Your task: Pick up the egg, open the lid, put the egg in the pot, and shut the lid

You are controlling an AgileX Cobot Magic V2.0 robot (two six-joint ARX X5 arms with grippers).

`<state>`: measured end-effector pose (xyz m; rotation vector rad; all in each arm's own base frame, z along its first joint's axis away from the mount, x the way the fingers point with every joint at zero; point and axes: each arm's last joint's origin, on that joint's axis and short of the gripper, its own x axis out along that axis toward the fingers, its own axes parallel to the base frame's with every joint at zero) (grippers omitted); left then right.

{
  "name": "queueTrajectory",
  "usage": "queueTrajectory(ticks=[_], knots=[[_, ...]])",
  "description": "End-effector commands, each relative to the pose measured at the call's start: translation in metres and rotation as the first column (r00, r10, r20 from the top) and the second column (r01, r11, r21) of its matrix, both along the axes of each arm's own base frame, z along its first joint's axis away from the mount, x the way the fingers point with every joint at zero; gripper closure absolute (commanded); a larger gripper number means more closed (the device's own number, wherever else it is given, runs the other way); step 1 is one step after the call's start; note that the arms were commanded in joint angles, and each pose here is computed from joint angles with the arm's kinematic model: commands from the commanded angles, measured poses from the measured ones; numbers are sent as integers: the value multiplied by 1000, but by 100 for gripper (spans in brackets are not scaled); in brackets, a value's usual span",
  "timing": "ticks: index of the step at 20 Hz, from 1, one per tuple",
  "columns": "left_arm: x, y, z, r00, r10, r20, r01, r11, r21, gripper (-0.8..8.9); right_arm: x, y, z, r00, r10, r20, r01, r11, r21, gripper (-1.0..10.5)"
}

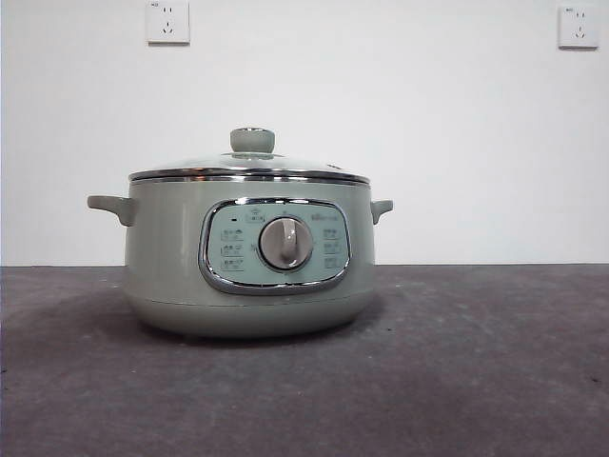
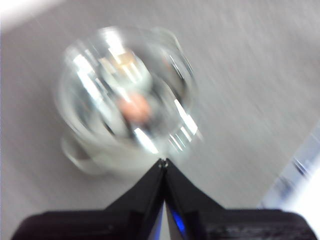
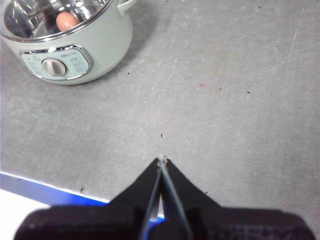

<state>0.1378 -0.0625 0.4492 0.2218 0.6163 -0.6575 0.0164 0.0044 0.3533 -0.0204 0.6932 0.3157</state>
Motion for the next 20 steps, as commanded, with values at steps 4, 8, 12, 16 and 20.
queueTrajectory(ticks=[4, 8, 12, 16, 20], knots=[[-20, 31, 4, 878, 53, 475, 21, 989, -148, 817, -1, 0, -2, 1000, -6, -12, 6, 1000, -1, 945], [-30, 49, -70, 831, 179, 526, -114, 981, -154, 817, -1, 0, -2, 1000, -6, -12, 6, 1000, -1, 945], [-32, 54, -162, 845, 226, 485, -174, 973, -150, 817, -1, 0, -2, 1000, -6, -12, 6, 1000, -1, 945], [-35, 56, -231, 827, 336, 450, -266, 940, -212, 817, -1, 0, -2, 1000, -6, -12, 6, 1000, -1, 945], [-39, 58, -272, 806, 422, 415, -348, 905, -244, 816, -1, 0, -2, 1000, -6, -12, 6, 1000, -1, 945]])
